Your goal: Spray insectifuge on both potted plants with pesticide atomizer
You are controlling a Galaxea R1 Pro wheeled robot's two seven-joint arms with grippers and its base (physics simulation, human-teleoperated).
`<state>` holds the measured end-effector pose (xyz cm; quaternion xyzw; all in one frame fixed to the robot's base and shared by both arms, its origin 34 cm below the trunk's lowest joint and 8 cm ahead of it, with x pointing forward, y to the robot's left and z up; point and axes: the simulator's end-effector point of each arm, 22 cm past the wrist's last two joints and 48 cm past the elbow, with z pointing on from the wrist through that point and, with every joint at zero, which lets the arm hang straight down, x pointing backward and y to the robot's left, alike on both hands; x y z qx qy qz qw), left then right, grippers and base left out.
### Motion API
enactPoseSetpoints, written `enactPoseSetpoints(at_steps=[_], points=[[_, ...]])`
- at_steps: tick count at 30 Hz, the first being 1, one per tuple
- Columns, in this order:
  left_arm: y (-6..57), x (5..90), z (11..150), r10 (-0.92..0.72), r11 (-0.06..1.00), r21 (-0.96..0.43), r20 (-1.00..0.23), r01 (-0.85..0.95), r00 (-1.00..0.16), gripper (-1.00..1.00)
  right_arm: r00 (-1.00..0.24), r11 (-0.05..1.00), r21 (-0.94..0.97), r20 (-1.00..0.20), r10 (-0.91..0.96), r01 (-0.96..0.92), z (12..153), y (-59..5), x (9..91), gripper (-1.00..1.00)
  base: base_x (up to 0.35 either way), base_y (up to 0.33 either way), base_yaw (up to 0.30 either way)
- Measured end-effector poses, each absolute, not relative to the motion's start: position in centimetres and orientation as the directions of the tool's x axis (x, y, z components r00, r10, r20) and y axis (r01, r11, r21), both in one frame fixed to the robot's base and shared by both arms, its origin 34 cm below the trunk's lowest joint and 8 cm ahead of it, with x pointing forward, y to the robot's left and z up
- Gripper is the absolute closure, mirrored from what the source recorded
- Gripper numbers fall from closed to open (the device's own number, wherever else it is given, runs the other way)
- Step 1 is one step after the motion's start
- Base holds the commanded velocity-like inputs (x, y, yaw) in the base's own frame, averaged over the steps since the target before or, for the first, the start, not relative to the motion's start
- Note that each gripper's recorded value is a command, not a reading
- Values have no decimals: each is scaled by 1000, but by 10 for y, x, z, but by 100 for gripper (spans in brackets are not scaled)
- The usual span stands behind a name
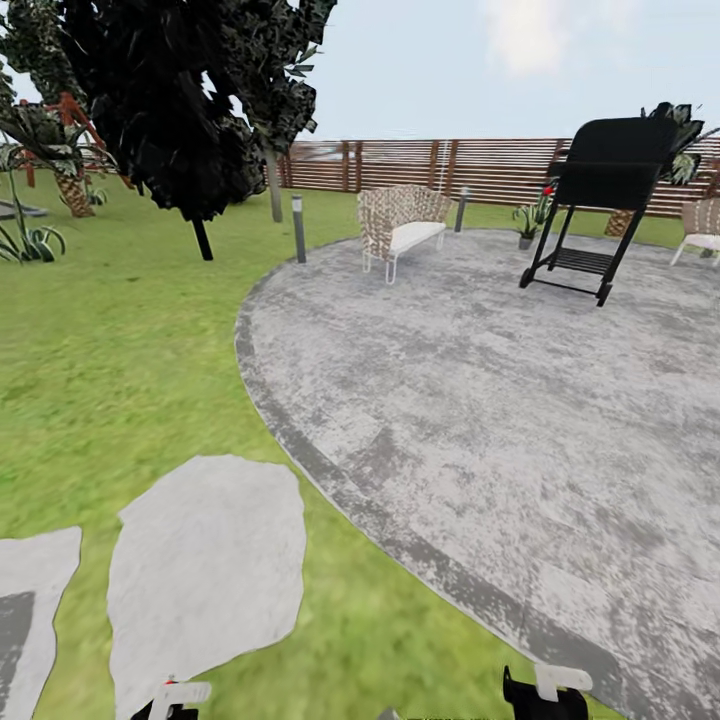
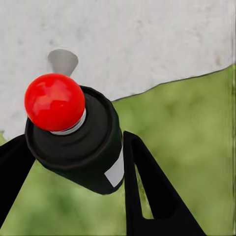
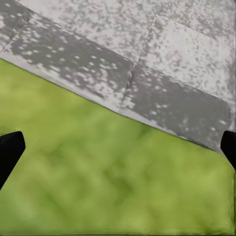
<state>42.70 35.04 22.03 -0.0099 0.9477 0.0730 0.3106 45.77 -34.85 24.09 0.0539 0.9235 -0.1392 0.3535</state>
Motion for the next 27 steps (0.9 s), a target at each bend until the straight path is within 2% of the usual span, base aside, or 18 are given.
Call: enactPoseSetpoints(at_steps=[16, 23, 27], points=[[349, 427, 220, 27, 990, 130, -591, -62, -806, 100, -744, 958, -213, -668, 0, 191, 241, -345, 458, -100, 8, 0, -300], [350, 428, 221, 26, 989, 131, -592, -65, -806, 100, -743, 959, -211, -670, 1, 192, 241, -343, 459, -100, 292, 0, -290], [351, 428, 221, 25, 989, 132, -593, -66, -805, 100, -744, 960, -209, -668, 0, 188, 241, -342, 459, -100, 333, 0, -75]])
